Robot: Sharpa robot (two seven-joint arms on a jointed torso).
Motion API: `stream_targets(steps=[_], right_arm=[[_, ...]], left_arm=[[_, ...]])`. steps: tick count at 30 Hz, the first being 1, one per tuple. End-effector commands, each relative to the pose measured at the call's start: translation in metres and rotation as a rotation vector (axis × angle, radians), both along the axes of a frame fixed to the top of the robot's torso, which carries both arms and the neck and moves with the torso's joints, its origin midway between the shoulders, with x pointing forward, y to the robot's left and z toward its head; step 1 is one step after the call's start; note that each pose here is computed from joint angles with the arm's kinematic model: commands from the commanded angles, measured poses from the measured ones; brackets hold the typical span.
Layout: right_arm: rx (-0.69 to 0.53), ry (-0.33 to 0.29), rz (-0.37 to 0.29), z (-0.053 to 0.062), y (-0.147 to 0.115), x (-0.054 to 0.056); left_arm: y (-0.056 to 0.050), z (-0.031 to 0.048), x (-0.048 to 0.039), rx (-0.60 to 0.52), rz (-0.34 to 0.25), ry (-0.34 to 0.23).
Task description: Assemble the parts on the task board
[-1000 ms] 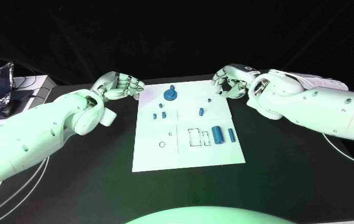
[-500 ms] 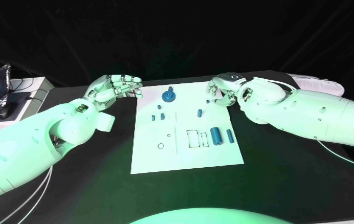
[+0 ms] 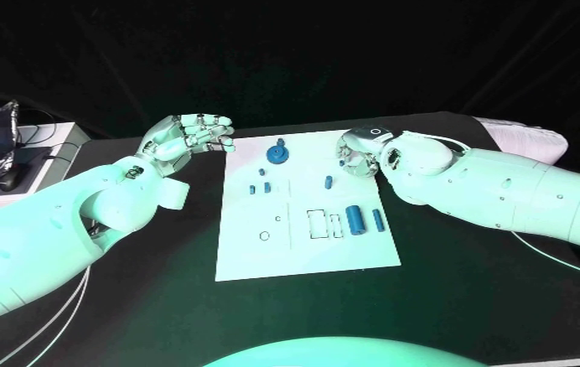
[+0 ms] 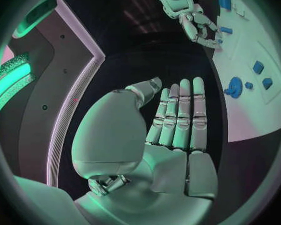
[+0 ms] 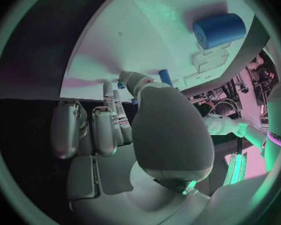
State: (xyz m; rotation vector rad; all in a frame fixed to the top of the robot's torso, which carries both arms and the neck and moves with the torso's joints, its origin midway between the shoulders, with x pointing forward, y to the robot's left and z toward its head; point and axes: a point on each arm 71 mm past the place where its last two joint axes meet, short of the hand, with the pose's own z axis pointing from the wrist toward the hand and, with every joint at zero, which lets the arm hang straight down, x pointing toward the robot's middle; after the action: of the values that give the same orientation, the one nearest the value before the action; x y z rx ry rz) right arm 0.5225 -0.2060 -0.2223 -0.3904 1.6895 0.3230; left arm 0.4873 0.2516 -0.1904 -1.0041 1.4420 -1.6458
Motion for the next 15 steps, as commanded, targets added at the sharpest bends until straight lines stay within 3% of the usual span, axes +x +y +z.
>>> stream_targets(steps=[1, 15], right_arm=[[-0.032, 0.023, 0.01, -0.005, 0.002, -0.001], [-0.014, 0.036, 0.033, -0.008, 0.014, -0.002]], left_arm=[[-0.001, 0.0023, -0.0006, -0.029, -0.006, -0.014], [-0.001, 0.0025, -0.0003, -0.029, -0.004, -0.013]])
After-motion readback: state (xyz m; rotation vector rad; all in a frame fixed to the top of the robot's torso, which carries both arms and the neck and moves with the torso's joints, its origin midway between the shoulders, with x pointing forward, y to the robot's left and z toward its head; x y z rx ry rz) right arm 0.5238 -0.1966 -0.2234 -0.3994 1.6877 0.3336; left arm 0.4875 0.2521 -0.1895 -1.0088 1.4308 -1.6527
